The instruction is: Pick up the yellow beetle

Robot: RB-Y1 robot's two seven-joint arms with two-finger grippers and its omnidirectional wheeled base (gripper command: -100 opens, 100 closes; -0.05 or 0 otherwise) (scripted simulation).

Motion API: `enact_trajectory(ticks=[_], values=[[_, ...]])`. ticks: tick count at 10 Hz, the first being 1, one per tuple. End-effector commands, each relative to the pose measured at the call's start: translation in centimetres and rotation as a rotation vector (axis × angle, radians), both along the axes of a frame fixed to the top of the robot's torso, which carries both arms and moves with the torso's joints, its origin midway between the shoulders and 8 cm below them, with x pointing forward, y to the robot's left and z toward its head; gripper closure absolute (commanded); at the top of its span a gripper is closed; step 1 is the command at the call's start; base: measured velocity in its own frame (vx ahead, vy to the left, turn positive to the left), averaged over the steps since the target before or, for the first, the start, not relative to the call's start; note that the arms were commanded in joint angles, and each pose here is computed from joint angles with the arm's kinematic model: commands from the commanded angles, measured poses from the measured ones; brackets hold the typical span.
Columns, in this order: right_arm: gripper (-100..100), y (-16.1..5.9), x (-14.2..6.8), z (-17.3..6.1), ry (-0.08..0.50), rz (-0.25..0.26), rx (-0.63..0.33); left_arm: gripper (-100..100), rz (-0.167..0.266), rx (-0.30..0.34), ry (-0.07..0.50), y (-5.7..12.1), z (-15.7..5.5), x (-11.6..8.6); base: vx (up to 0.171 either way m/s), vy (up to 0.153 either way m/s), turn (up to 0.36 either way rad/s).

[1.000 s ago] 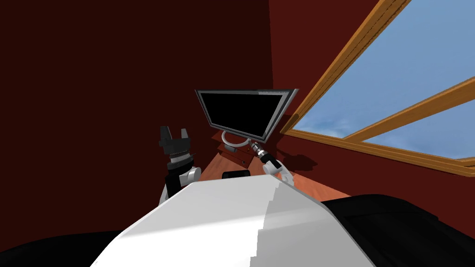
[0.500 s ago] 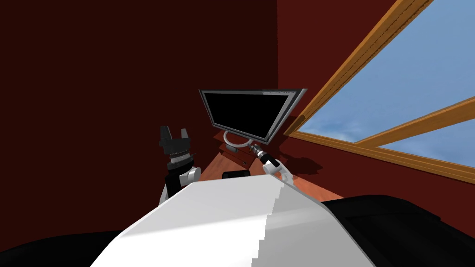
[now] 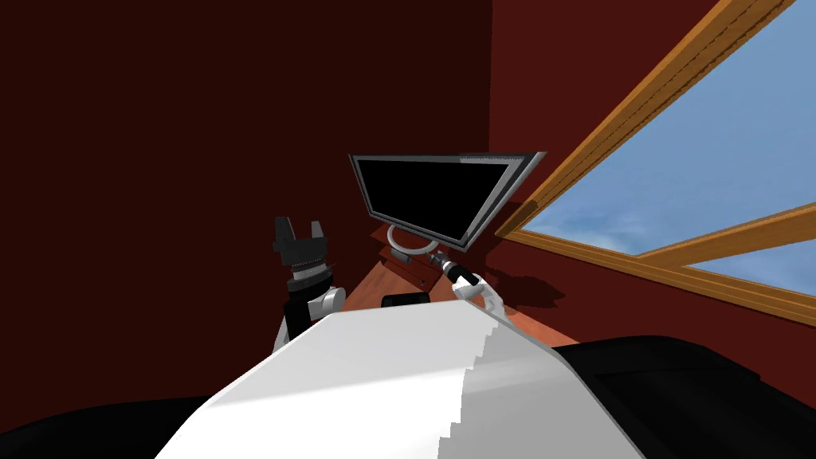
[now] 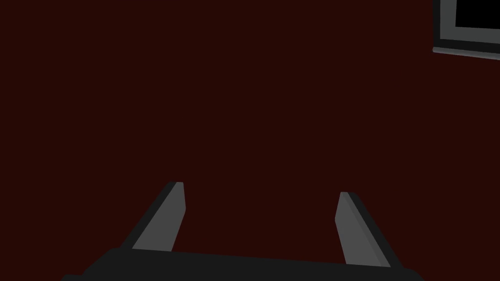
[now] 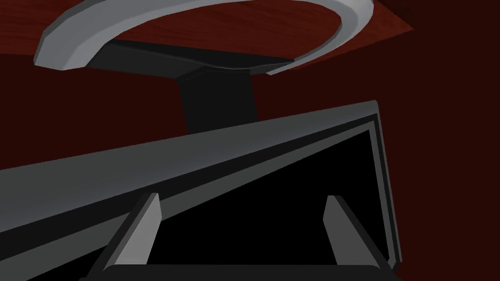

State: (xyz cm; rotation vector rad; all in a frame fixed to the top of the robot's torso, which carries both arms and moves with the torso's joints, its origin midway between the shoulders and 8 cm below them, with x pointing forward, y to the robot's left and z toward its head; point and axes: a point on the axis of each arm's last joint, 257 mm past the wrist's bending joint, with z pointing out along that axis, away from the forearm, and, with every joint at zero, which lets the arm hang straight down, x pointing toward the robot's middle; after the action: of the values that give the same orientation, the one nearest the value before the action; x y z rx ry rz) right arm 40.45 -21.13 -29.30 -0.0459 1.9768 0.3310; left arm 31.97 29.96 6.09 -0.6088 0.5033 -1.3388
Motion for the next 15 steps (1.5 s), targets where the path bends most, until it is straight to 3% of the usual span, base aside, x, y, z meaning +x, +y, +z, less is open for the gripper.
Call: enact_trajectory(ticks=[1,2,3,4,5,6,7,8,9,10,11,12,15], values=[[-100,-0.6,-0.5,-2.2,0.055,0.029,-0.076,0,0.0,0.0,0.0,0.0,0.0,0.0,0.025,0.004,0.147],[-100,-0.6,-0.5,-2.2,0.049,0.04,-0.1,0,0.0,0.0,0.0,0.0,0.0,0.0,0.025,0.004,0.069],[-100,-1.2,-1.0,-4.0,0.1,0.06,-0.152,0,0.0,0.0,0.0,0.0,0.0,0.0,0.028,0.007,0.115],[-100,-1.2,-1.0,-4.0,0.093,0.072,-0.176,0,0.0,0.0,0.0,0.0,0.0,0.0,0.023,0.002,0.077],[-100,-1.9,-1.6,-5.6,0.139,0.094,-0.227,0,0.0,0.0,0.0,0.0,0.0,0.0,0.023,0.007,0.171],[-100,-1.9,-1.7,-5.7,0.137,0.107,-0.251,0,0.0,0.0,0.0,0.0,0.0,0.0,0.026,0.002,0.07],[-100,-2.7,-2.3,-7.3,0.186,0.128,-0.302,0,0.0,0.0,0.0,0.0,0.0,0.0,0.028,0.006,0.131],[-100,-2.7,-2.4,-7.3,0.179,0.143,-0.326,0,0.0,0.0,0.0,0.0,0.0,0.0,0.022,0.004,0.063],[-100,-3.6,-3.1,-8.8,0.228,0.165,-0.376,0,0.0,0.0,0.0,0.0,0.0,0.0,0.027,0.004,0.12],[-100,-3.6,-3.1,-8.8,0.221,0.18,-0.398,0,0.0,0.0,0.0,0.0,0.0,0.0,0.023,-0.001,0.086],[-100,-4.6,-3.8,-10.2,0.267,0.203,-0.446,0,0.0,0.0,0.0,0.0,0.0,0.0,0.024,0.003,0.107],[-100,-4.6,-3.8,-10.2,0.261,0.218,-0.468,0,0.0,0.0,0.0,0.0,0.0,0.0,0.02,0.0,0.059],[-100,-6.6,-5.3,-12.5,0.341,0.281,-0.578,0,0.0,0.0,0.0,0.0,0.0,0.0,0.021,0.001,0.109]])
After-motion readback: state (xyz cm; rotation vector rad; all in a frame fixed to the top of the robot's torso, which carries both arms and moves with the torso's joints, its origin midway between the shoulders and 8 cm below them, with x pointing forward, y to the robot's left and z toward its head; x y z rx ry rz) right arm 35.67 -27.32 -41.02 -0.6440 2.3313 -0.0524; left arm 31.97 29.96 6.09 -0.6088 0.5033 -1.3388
